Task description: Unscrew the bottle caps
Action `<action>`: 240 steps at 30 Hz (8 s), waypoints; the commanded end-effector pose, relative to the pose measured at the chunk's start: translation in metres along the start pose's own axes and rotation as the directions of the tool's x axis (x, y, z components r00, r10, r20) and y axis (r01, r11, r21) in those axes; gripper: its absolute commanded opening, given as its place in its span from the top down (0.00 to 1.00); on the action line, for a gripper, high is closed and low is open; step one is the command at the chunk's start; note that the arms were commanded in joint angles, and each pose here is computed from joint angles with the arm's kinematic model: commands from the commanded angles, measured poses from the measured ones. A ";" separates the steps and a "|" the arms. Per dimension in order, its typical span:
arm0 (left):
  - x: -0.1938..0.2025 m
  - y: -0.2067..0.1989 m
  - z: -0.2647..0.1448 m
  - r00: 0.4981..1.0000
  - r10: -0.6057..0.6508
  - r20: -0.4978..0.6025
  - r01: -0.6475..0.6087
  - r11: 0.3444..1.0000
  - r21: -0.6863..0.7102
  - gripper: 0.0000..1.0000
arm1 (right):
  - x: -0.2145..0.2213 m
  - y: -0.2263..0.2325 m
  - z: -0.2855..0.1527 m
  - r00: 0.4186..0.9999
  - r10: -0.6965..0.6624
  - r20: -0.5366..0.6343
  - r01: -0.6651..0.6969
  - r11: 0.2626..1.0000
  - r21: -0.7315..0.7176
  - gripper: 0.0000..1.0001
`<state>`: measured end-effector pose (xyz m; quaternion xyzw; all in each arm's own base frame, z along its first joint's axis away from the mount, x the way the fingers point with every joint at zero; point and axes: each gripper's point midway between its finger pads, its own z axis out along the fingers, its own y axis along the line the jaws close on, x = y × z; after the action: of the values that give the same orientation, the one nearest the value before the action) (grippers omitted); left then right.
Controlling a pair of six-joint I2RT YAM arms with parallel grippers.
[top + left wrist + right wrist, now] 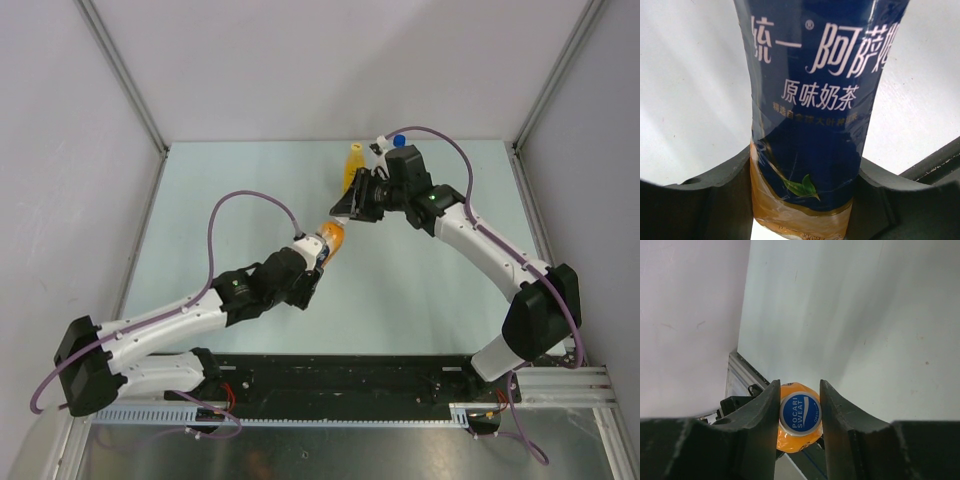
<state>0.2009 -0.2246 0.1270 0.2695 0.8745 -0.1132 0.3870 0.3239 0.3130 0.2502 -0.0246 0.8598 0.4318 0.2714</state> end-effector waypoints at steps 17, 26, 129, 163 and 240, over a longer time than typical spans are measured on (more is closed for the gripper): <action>-0.099 -0.048 -0.026 0.987 -0.032 0.159 -0.001 0.979 0.205 0.72 | -0.029 0.081 -0.064 0.953 -0.193 0.235 0.247 0.942 -0.229 1.00; -0.127 -0.076 -0.067 0.962 -0.011 0.274 -0.102 0.914 0.393 0.89 | -0.012 0.133 -0.127 0.868 -0.349 0.353 0.481 0.768 -0.424 1.00; -0.097 0.011 -0.040 0.959 0.147 0.242 -0.093 0.970 -0.223 1.00 | -0.055 0.090 -0.076 0.960 -0.128 0.248 0.180 0.964 -0.198 0.99; -0.142 -0.108 -0.135 0.779 -0.003 0.627 -0.401 0.766 0.502 1.00 | 0.005 0.147 -0.167 0.763 -0.522 0.381 0.636 0.507 -0.582 1.00; -0.122 0.002 -0.031 0.940 0.157 0.302 -0.085 0.968 -0.238 1.00 | -0.080 0.058 -0.112 0.927 -0.160 0.340 0.221 0.964 -0.150 0.11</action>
<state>0.2406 -0.2631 0.2197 0.2858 0.7913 -0.0665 0.5364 0.3267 0.2482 0.3727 -0.0535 0.7560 0.4861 0.4350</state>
